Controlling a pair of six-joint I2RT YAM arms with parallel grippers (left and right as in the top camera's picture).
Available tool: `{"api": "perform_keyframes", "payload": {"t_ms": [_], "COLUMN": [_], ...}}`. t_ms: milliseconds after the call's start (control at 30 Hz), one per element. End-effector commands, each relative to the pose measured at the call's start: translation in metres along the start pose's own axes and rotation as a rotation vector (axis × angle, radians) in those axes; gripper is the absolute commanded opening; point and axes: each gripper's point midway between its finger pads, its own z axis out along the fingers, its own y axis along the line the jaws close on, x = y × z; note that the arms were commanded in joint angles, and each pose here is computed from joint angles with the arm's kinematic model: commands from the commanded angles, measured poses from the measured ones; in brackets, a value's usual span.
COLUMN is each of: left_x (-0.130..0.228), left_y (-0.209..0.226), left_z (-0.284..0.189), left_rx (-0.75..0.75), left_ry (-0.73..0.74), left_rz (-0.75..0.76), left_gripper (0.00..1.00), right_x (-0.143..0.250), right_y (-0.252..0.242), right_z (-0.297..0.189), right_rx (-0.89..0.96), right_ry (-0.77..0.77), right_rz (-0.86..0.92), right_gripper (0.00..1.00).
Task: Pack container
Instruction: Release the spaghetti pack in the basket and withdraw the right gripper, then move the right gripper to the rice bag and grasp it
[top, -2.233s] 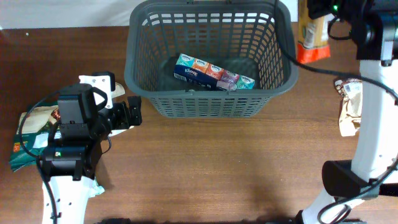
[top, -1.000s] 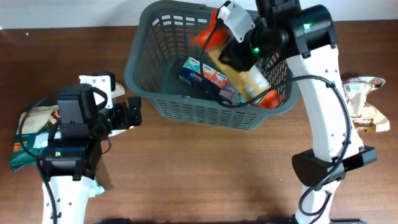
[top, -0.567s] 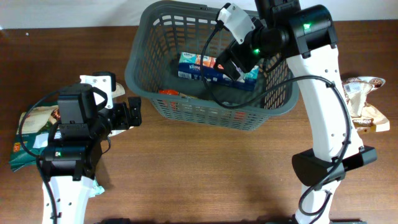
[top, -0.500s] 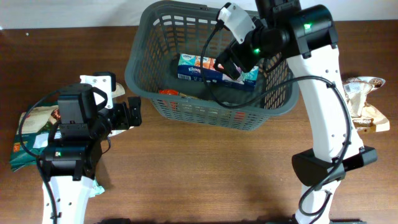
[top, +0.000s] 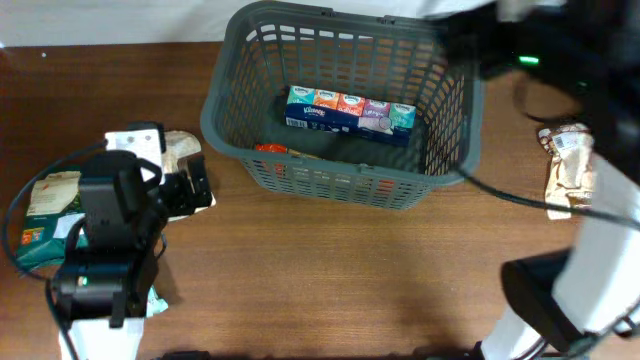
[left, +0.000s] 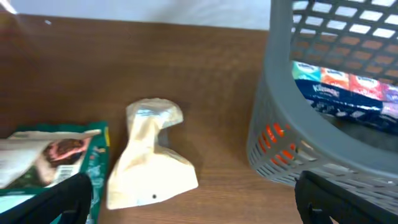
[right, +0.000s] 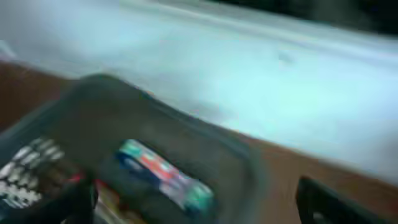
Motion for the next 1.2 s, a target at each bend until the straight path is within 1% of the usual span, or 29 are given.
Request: {"api": "perform_keyframes", "payload": {"t_ms": [0,67,133,167,267,367,400,533,667,733,833,900,967,1067,1167], "left_x": [-0.006,-0.004,-0.003,-0.003,-0.002,-0.002,-0.001,0.000,0.002,0.004,0.007,0.011,0.014,0.015,0.016], "left_y": [0.015,0.017,0.018,0.018,0.018,0.018,0.018,0.018,0.017,0.017,0.017,0.017,0.017,0.017,0.017], "left_z": [-0.012,-0.012,-0.012,-0.012,-0.012,-0.011,-0.011,-0.008,-0.004,0.000,0.004,0.008,0.012,0.015,0.017], "left_rx": [-0.082,-0.096,-0.098,-0.098,-0.098,-0.098,-0.099,-0.099,-0.099,-0.100,-0.101,-0.102,-0.103,-0.103,-0.104], "left_ry": [-0.029,-0.021,-0.015,-0.015,-0.012,-0.009,-0.008,0.000,0.015,0.028,0.050,0.070,0.087,0.097,0.104], "left_rz": [0.016,0.017,0.017,0.017,0.018,0.018,0.018,0.019,0.021,0.022,0.024,0.026,0.028,0.029,0.029], "left_gripper": [0.99,0.99,0.99,0.99,0.99,0.99,0.99,0.99,0.99,0.99,0.99,0.99,0.99,0.99,0.99], "right_x": [0.027,0.050,0.062,0.070,0.086,0.111,0.135,0.196,0.265,0.293,0.330,0.350,0.370,0.384,0.387], "right_y": [-0.064,-0.094,-0.125,-0.148,-0.184,-0.219,-0.239,-0.266,-0.273,-0.274,-0.276,-0.283,-0.294,-0.301,-0.304], "right_z": [-0.013,-0.022,-0.030,-0.038,-0.054,-0.065,-0.065,-0.055,-0.034,-0.022,-0.001,0.016,0.037,0.056,0.077], "right_rx": [0.201,0.291,0.366,0.433,0.533,0.638,0.681,0.712,0.682,0.660,0.604,0.553,0.501,0.443,0.376], "right_ry": [0.076,0.144,0.160,0.158,0.167,0.220,0.286,0.473,0.696,0.768,0.852,0.875,0.874,0.854,0.795], "right_rz": [0.221,0.296,0.371,0.444,0.530,0.597,0.647,0.760,0.834,0.851,0.794,0.694,0.549,0.409,0.321], "right_gripper": [0.99,1.00,0.99,0.99,0.99,0.99,0.99,0.99,0.99,0.99,0.99,0.99,0.99,0.99,0.99]}}
